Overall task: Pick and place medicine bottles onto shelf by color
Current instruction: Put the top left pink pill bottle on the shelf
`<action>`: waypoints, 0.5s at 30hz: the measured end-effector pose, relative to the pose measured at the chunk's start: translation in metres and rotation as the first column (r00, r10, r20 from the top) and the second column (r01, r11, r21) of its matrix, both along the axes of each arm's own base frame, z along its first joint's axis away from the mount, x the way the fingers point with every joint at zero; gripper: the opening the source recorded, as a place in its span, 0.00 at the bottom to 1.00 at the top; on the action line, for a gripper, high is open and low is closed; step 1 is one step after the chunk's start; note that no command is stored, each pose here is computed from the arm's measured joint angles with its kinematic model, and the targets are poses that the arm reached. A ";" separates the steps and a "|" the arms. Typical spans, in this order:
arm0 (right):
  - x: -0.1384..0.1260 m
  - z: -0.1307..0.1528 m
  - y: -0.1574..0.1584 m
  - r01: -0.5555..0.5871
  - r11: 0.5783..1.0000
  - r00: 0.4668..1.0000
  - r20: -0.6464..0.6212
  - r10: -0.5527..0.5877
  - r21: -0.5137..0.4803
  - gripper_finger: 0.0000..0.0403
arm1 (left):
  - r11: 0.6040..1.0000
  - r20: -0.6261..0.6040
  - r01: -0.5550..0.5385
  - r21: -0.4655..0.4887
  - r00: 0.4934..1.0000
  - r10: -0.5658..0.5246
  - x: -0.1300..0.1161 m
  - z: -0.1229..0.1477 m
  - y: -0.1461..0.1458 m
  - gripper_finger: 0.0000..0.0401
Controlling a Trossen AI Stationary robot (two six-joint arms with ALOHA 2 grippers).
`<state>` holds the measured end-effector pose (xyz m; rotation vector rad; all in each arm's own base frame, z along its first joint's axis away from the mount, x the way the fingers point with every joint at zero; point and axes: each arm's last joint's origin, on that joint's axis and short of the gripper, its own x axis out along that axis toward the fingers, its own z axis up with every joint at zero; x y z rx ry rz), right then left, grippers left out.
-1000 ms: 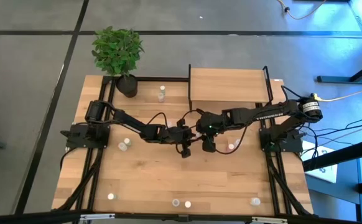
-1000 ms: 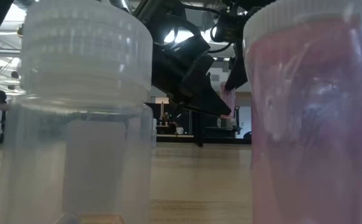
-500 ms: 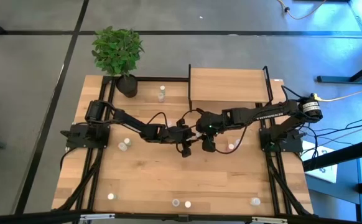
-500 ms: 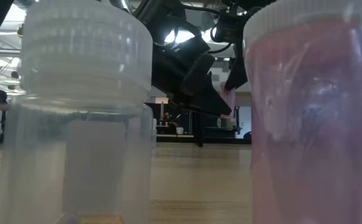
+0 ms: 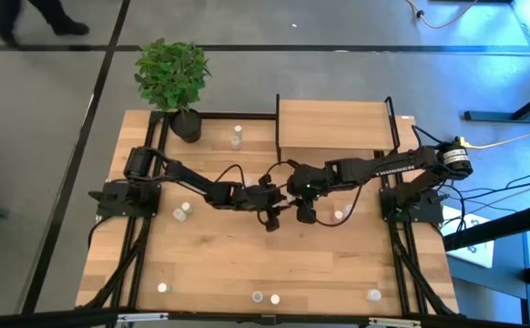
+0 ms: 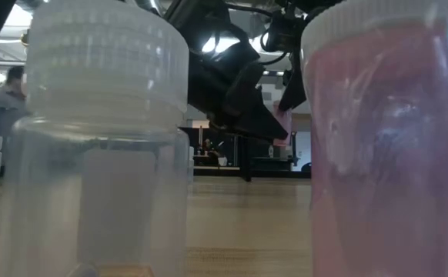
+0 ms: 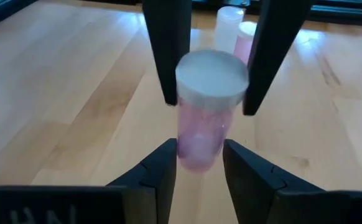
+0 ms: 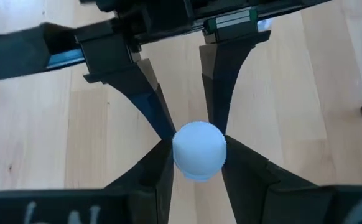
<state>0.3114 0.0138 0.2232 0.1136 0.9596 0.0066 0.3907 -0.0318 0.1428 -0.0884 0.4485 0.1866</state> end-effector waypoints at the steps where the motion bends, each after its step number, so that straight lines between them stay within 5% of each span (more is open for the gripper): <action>1: 0.000 0.000 0.000 0.000 1.000 1.000 0.000 0.000 0.000 0.29 | 1.000 0.000 0.002 -0.001 1.000 -0.002 -0.001 0.002 0.000 0.31; 15: -0.007 0.012 0.000 0.021 1.000 0.999 0.024 -0.022 0.015 0.29 | 1.000 -0.090 -0.003 0.013 0.996 0.004 -0.025 0.046 0.002 0.31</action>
